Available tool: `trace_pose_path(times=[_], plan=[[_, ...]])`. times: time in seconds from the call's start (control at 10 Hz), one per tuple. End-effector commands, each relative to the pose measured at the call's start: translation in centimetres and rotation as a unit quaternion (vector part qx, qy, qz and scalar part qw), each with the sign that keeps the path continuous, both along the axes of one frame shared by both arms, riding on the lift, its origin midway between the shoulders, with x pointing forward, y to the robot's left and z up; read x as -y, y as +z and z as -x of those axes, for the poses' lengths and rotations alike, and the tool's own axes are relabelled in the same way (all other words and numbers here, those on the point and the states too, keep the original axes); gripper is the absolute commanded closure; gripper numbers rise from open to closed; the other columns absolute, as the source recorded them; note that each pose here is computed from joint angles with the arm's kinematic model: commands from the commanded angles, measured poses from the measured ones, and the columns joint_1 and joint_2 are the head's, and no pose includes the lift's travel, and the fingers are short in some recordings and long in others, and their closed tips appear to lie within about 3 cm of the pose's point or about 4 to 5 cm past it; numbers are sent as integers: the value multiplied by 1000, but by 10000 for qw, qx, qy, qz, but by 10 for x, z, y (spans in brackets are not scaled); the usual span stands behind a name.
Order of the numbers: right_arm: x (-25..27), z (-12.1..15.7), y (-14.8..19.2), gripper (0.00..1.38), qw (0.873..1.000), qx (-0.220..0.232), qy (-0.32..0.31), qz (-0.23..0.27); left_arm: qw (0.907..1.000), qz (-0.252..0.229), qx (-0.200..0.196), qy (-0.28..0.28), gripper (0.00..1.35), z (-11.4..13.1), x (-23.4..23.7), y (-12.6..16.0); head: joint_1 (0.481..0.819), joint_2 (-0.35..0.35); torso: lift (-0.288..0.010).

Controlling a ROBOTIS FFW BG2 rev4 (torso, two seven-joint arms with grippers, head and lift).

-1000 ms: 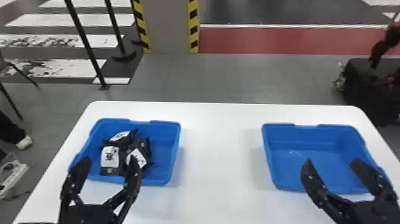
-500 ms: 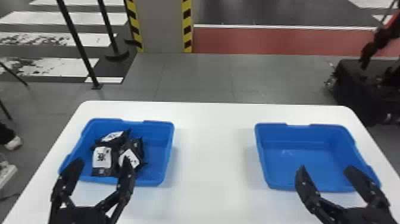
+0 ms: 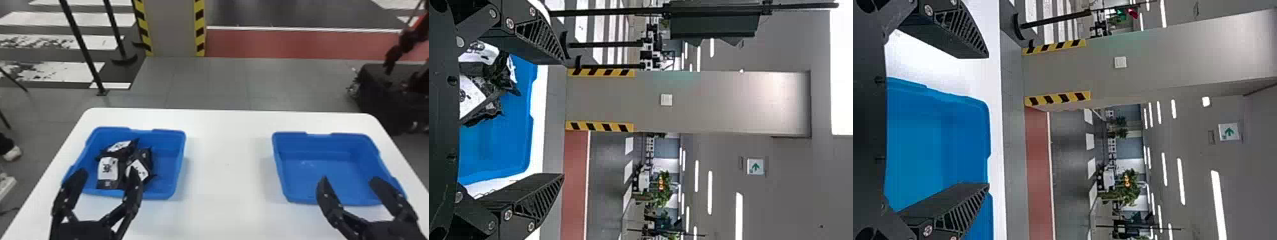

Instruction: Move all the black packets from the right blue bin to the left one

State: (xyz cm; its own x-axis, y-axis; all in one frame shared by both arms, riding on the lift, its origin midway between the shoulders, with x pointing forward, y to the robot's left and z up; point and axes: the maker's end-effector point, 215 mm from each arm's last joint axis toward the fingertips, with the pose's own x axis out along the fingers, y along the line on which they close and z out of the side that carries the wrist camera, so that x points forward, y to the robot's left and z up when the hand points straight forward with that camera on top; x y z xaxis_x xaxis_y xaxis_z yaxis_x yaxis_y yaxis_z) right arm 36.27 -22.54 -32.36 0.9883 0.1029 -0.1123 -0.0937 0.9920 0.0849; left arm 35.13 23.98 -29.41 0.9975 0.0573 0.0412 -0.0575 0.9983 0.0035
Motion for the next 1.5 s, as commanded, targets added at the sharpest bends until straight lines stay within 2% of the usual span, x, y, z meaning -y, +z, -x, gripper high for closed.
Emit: trace_pose_path(times=[0.0,1.4], plan=[[0,-1,2,110,10000,24,-1,9,10000,-10,11,10,242,-1,-1,1,695,23,-110],[3,0,6,110,9999,94,-59,15,9998,1,183,27,236,-1,-2,11,695,24,-110]])
